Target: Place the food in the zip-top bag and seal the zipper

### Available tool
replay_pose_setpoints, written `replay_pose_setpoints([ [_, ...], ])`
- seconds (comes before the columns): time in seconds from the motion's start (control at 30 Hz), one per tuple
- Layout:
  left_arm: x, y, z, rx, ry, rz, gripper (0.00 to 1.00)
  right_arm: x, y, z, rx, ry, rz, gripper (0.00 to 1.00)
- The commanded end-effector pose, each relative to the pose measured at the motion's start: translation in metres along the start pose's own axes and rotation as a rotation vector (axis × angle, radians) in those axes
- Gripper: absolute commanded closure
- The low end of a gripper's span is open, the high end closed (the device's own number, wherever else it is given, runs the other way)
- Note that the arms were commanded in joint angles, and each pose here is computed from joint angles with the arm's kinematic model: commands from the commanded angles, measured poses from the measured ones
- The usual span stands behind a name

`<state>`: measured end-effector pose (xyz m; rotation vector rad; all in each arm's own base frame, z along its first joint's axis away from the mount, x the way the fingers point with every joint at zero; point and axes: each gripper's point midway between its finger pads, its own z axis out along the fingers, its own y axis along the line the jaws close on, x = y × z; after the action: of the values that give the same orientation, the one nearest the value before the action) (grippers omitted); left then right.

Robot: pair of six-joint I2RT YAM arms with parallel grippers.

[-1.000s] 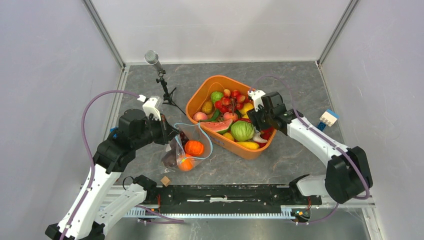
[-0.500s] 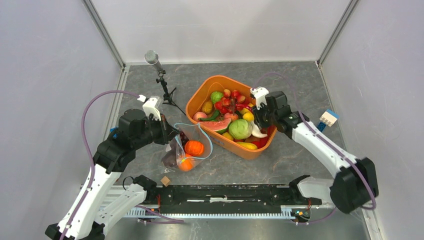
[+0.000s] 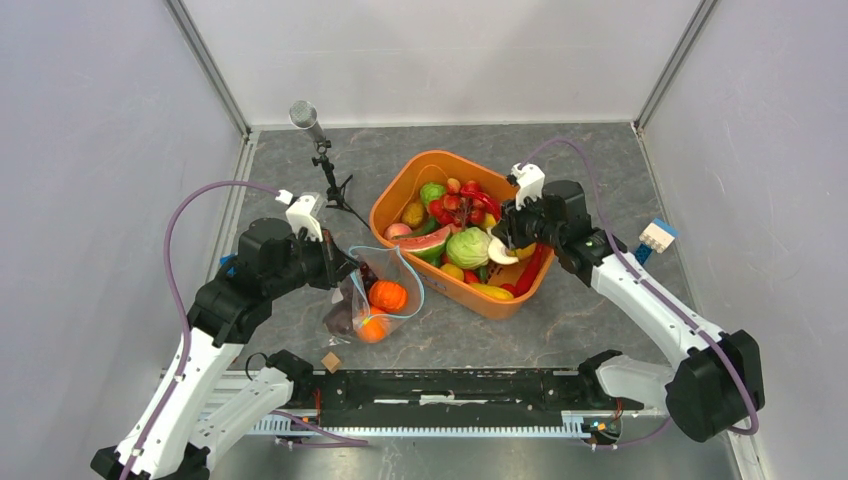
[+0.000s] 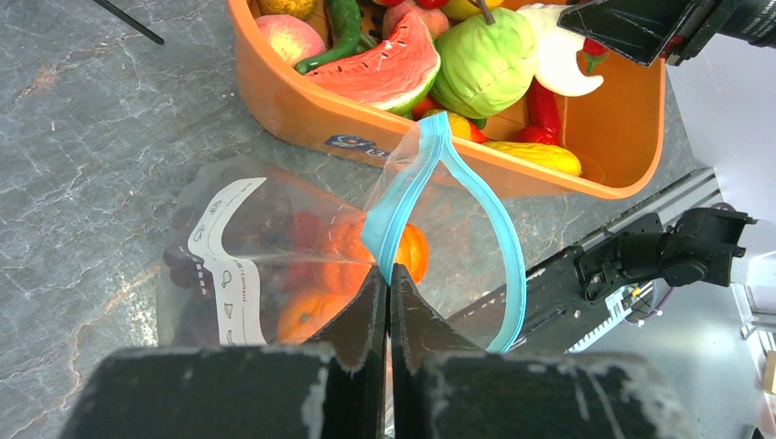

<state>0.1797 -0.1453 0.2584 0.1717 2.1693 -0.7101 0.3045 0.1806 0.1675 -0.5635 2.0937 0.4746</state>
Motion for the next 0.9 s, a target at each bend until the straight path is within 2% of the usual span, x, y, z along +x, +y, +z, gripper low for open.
replay_pose_setpoints([
  [0.0,-0.015,-0.010,-0.001,0.043,-0.060,-0.017,0.98,-0.030,0.038,0.001,-0.198,-0.115,0.044,0.82],
  [0.23,-0.016,-0.011,0.000,0.044,-0.057,-0.017,0.98,-0.058,0.051,-0.011,-0.256,-0.206,0.044,0.82],
  [0.33,-0.015,-0.011,0.000,0.047,-0.055,-0.019,0.98,-0.056,0.064,-0.003,-0.319,-0.193,0.071,0.82],
  [0.4,-0.016,-0.012,0.000,0.050,-0.057,-0.020,0.98,-0.058,0.068,0.009,-0.284,-0.176,0.050,0.81],
  [0.57,-0.017,-0.013,-0.001,0.054,-0.061,-0.021,0.98,-0.048,0.089,0.043,-0.247,-0.071,-0.014,0.67],
  [0.63,-0.016,-0.013,-0.001,0.053,-0.060,-0.022,0.98,-0.045,0.097,0.051,-0.244,-0.038,-0.042,0.54],
  [0.73,-0.016,-0.013,-0.002,0.053,-0.059,-0.021,0.98,-0.041,0.107,0.060,-0.233,0.002,-0.097,0.40],
  [0.87,-0.016,-0.012,0.000,0.050,-0.054,-0.023,0.98,-0.044,0.109,0.056,-0.229,0.004,-0.117,0.33],
])
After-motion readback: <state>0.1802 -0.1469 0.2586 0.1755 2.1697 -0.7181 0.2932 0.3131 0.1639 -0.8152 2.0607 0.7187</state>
